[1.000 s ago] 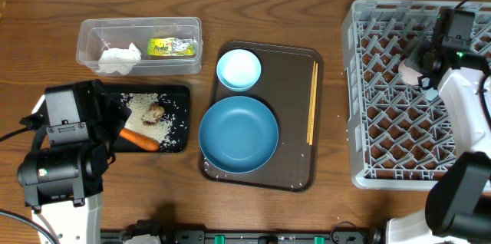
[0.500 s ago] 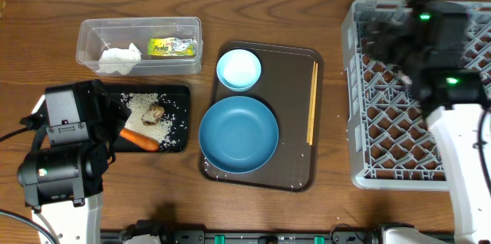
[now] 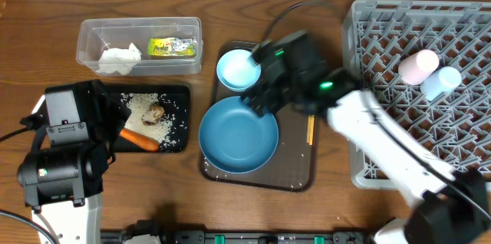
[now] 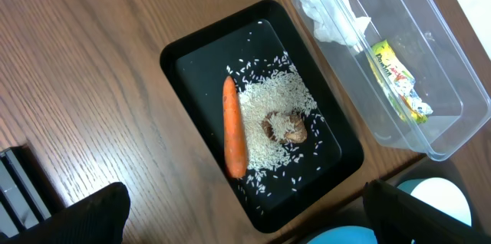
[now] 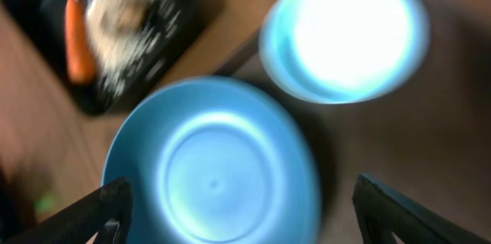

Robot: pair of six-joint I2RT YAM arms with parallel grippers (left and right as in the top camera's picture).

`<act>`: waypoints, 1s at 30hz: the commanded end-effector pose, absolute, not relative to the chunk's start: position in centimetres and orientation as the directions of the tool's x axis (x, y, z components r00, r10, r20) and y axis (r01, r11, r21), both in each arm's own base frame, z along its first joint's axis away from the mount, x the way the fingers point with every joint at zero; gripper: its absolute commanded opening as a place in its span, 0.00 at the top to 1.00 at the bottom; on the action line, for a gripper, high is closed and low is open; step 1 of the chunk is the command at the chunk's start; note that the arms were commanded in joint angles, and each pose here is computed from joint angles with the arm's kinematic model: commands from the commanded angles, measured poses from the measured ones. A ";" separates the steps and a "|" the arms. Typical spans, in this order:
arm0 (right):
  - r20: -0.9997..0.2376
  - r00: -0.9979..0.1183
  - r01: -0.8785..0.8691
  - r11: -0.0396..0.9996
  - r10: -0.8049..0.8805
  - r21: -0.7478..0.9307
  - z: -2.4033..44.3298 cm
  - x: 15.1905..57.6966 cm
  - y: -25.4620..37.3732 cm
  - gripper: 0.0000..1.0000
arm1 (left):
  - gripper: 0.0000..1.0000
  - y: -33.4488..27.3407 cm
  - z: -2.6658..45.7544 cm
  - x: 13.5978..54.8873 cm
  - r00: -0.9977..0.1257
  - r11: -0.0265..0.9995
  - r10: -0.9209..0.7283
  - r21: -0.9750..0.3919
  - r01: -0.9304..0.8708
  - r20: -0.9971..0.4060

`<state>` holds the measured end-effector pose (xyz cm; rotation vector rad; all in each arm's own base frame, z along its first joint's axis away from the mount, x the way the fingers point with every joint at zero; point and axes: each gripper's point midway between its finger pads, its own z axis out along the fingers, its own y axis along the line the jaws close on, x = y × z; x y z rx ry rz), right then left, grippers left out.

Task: Sort waste into correct bins and load items into the dishwasher rack
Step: 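Move the right gripper left over the large blue plate on the brown tray, then grasp the rim of the large blue plate with the right gripper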

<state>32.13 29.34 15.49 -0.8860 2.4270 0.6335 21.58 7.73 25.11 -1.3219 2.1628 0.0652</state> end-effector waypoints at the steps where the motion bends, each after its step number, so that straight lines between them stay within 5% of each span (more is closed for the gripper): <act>1: -0.542 -0.599 -0.781 0.581 -0.589 0.230 12.8 30.0 32.1 0.14 | 0.02 8.1 25.3 21.4 -0.315 0.494 -0.793 -0.248 -0.833 -0.522; 10: -0.510 -0.467 -0.882 0.341 -0.722 0.324 10.6 22.6 37.7 0.12 | 0.02 8.1 25.3 21.4 -0.315 0.494 -0.793 -0.248 -0.833 -0.522; 30: -0.300 -0.488 -0.867 0.416 -0.820 0.275 4.4 18.5 37.5 0.23 | 0.02 8.1 25.3 21.4 -0.315 0.494 -0.793 -0.248 -0.833 -0.522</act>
